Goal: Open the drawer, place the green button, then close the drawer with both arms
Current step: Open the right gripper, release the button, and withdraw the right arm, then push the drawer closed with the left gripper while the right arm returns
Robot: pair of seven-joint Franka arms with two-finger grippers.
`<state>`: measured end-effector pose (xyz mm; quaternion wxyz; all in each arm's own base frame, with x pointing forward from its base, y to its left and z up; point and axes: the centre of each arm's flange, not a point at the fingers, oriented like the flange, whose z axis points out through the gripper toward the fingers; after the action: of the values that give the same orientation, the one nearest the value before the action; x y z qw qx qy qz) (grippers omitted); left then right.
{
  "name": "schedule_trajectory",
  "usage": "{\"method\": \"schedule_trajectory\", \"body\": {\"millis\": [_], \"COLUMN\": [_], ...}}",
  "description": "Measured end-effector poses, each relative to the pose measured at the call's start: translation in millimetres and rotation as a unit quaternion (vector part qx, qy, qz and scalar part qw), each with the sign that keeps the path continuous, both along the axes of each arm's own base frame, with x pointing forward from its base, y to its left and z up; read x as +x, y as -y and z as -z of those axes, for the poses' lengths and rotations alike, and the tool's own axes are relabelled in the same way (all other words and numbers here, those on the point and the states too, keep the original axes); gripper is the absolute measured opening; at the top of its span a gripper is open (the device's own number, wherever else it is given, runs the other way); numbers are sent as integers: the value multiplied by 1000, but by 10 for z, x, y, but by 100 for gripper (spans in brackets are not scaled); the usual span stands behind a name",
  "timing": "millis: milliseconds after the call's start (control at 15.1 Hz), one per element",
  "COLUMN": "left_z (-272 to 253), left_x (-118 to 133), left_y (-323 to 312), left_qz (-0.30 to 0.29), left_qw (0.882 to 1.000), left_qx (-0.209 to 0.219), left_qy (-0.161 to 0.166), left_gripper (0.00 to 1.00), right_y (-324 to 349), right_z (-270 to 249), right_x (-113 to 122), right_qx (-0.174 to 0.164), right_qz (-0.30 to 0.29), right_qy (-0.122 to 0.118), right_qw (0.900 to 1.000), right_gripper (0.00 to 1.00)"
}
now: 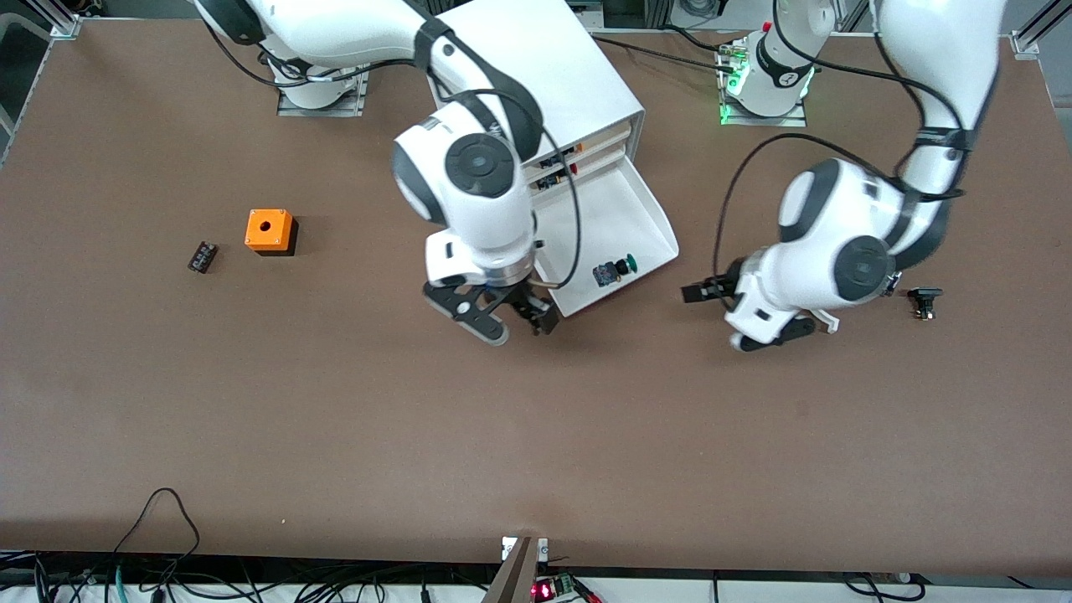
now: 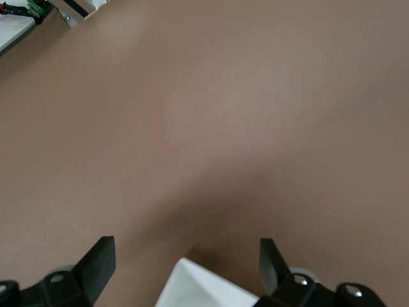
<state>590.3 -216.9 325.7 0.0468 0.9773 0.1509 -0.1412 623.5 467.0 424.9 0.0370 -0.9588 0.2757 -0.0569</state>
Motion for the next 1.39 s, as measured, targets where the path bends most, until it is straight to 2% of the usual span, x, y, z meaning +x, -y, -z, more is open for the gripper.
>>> {"method": "schedule_trajectory", "body": {"millis": [133,332,531,730,996,1394], "left_z": [201,403,589,703,909,954], "left_x": [-192,-330,-363,-329,-375,-632], "left_y": [381,744,910,942,997,1225], "left_qz": [-11,-10,1,-2,1,13], "left_qw": [999,998,996,996,997,998], "left_qx": [32,48,55,43,39,39], "left_qy": [21,50,71,83,73,49], "left_gripper": [100,100,100,100,100,100], "right_y": [491,1036,1646,2273,2830,3628], "right_z": [-148,-264,-430,-566,-717,-957], "right_x": [228,445,643,803,829,638], "right_qx": [-16,-32,-28,-22,-25,-35], "right_qz": [-47,-82,-115,-112,-129,-191], "right_qy": [-17,-35,-51,-60,-64,-66], "right_qw": [999,996,992,992,989,979], "right_gripper": [100,100,100,100,100,100]}}
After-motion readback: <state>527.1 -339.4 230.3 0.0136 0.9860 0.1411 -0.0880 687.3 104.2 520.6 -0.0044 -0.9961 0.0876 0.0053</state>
